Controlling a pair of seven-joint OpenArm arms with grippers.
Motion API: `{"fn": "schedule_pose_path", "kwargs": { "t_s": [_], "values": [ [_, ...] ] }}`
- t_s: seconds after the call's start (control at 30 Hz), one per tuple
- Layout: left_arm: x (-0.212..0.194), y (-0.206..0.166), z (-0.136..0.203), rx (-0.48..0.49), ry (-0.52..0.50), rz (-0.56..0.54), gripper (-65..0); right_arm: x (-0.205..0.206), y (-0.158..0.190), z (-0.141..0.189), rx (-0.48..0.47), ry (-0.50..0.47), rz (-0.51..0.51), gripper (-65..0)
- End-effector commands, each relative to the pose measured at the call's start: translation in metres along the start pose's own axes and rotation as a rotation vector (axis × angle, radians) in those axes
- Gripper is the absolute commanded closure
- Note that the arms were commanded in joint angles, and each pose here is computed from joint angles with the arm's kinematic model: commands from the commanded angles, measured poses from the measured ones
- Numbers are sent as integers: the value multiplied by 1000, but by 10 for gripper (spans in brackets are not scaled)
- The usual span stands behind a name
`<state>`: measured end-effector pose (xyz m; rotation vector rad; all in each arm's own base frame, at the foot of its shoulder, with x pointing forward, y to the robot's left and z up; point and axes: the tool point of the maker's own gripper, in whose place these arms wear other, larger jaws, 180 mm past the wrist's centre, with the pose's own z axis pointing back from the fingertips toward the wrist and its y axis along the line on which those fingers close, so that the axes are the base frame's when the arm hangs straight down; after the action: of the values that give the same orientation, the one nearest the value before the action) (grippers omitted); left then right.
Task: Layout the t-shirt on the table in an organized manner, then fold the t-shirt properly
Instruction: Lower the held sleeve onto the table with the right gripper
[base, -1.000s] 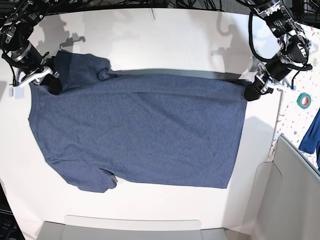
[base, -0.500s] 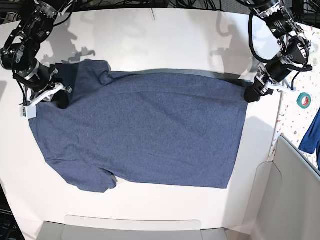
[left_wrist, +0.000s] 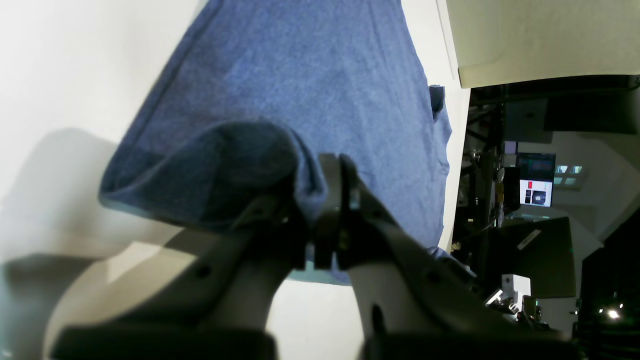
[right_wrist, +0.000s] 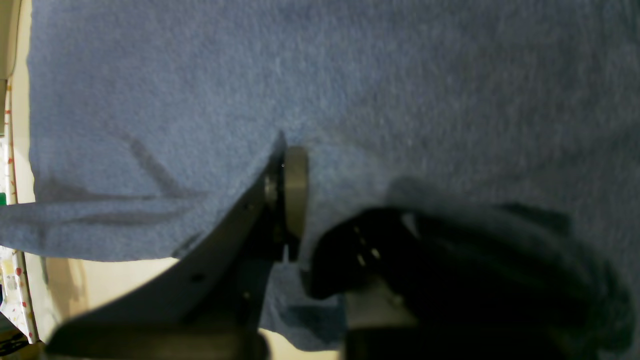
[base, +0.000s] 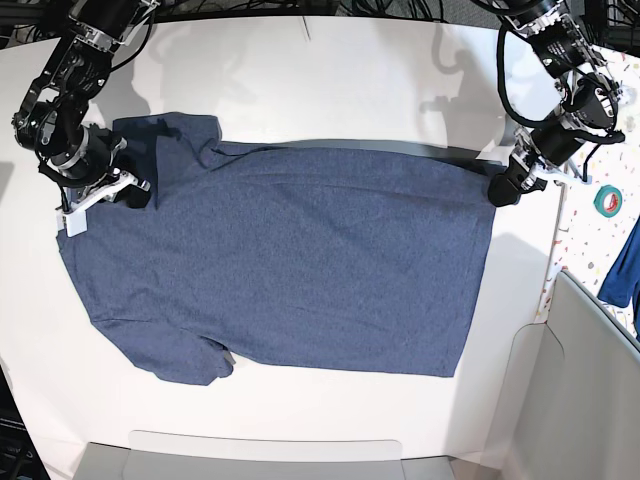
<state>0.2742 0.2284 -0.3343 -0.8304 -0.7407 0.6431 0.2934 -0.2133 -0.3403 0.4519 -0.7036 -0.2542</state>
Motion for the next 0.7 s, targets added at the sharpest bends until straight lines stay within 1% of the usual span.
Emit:
{"fn": "schedule_pose_path", "kwargs": {
  "t_s": [0.0,0.33,0.53,0.67],
  "values": [
    [8,-11,3,-32,-11,-20,0,16,3,4,9,-46,23,0],
    [8,-11,3,-32,-13,-20,0,28,-7,1,-4,-39,27,0],
    [9,-12,2,-36,-15,-22,0,31,5,-10,19,3,87,0],
    [15,-18,0,-50,-26,-30,0,30,12,-22,45,9,91,0]
  ]
}}
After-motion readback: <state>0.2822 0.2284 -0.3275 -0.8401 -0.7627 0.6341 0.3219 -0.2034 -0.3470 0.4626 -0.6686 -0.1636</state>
